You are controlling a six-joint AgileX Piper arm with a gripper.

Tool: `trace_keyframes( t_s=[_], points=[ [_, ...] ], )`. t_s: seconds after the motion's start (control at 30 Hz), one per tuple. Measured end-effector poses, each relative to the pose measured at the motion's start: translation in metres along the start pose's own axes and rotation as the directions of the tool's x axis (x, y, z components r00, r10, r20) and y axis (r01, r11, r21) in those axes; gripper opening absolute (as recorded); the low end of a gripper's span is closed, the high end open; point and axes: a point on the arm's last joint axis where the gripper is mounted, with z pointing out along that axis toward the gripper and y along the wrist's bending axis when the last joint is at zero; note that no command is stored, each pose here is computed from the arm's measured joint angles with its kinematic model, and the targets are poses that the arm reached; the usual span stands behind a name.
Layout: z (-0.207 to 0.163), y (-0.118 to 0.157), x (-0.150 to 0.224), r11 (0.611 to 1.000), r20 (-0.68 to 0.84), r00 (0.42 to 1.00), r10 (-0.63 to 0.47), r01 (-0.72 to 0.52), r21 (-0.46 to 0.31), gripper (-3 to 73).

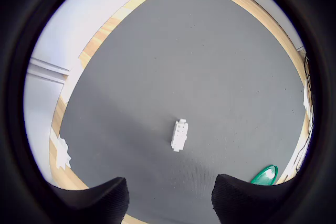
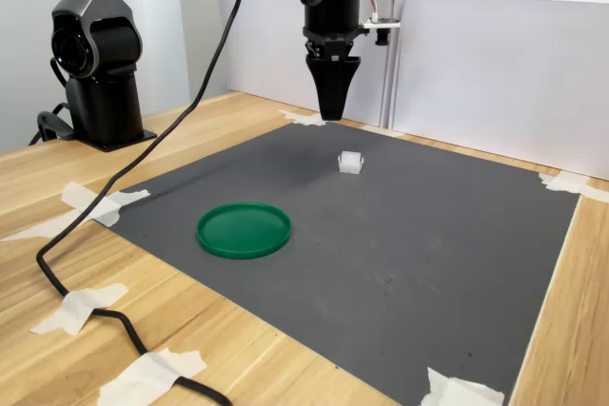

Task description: Grasp a white terminal and put it on the green lid.

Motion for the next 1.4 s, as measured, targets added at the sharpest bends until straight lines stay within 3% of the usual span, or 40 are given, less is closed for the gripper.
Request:
trace_keyframes(
  t_s=[0.93, 1.4],
  points=[
    [0.071, -0.007, -0.016, 0.996, -0.075, 0.993, -0.088, 0.086, -0.039, 67.4],
    [0.067, -0.009, -0.028, 0.997, -0.059, 0.996, 0.068, -0.070, -0.033, 67.5]
  ],
)
